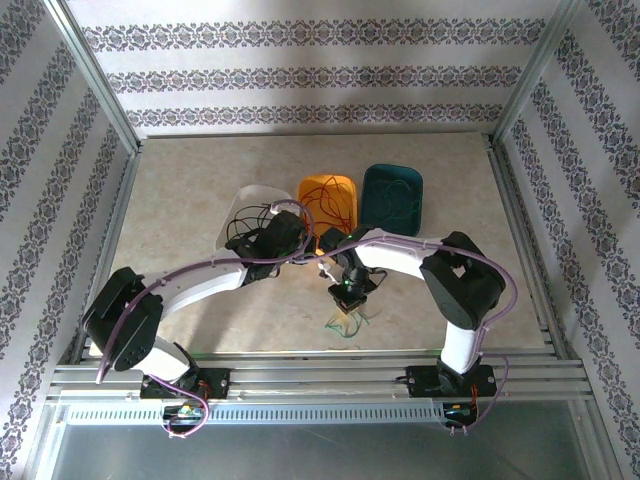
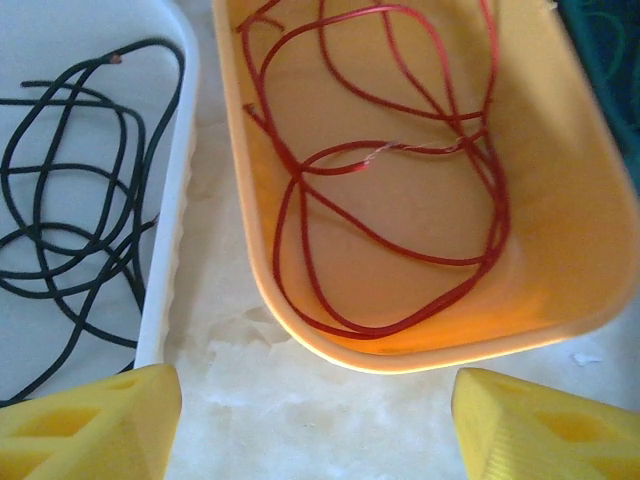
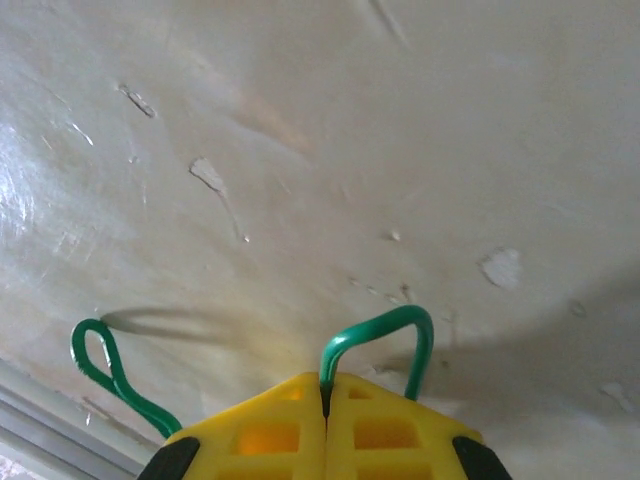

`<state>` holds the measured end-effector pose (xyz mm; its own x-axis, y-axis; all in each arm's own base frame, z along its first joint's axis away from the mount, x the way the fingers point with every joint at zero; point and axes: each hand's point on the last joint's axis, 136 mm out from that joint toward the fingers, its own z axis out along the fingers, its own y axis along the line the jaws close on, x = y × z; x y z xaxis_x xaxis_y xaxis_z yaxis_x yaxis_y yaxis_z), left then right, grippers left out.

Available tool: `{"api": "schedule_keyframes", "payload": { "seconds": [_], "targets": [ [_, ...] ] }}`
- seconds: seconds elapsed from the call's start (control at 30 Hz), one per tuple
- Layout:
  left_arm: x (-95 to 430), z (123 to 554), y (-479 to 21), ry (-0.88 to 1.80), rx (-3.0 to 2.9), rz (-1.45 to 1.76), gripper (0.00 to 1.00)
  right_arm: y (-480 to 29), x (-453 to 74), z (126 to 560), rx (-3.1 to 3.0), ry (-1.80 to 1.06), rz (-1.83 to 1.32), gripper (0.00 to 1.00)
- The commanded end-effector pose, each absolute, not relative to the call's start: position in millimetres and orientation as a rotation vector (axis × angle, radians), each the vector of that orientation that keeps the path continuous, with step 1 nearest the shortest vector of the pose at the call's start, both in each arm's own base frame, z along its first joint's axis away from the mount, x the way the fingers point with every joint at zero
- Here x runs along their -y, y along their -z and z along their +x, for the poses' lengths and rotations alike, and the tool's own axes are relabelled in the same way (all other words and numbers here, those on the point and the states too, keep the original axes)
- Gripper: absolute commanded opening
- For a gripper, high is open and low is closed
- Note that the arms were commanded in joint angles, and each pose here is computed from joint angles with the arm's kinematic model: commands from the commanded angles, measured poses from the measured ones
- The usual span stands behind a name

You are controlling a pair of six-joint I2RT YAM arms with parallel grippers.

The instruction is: Untangle the cables

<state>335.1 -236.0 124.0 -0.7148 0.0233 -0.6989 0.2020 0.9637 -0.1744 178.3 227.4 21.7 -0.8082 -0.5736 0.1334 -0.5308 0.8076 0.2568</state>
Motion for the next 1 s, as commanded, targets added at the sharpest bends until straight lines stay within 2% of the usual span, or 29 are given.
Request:
{"api": "schedule_keyframes", "payload": {
  "seconds": [0.0,0.23,0.33,0.43,0.57,0.63,0.8,0.97],
  "targets": [
    [268.3,328.5,-158.3,0.540,-2.239,0.303,0.72,-50.3,-213.7,203.9,2.959,0.372,0.750,0.00],
    [310.3,305.6,-191.9,0.879,-2.127,0.483,0.80,-143.4,-204.1,251.5,3.254,1.012,0.449,0.00],
    [321.2,300.1,-204.2,1.006,-2.078,0.522,0.90,-170.8,-199.9,260.0,3.272,1.240,0.368,0.00],
    [328.8,296.5,-211.2,1.110,-2.057,0.544,0.95,-182.8,-198.0,259.9,3.249,1.344,0.341,0.00],
    [335.6,292.9,-207.6,1.173,-2.060,0.574,0.92,-185.4,-199.7,257.6,3.228,1.386,0.328,0.00],
    [337.9,293.9,-202.3,1.181,-2.076,0.578,0.86,-187.3,-201.1,257.6,3.220,1.411,0.323,0.00],
    [345.7,292.1,-193.8,1.236,-2.104,0.594,0.53,-194.6,-198.7,262.1,3.249,1.432,0.291,0.00],
    [342.2,297.2,-194.0,1.218,-2.097,0.557,0.14,-190.1,-185.7,270.2,3.317,1.354,0.203,0.00]
  ]
}}
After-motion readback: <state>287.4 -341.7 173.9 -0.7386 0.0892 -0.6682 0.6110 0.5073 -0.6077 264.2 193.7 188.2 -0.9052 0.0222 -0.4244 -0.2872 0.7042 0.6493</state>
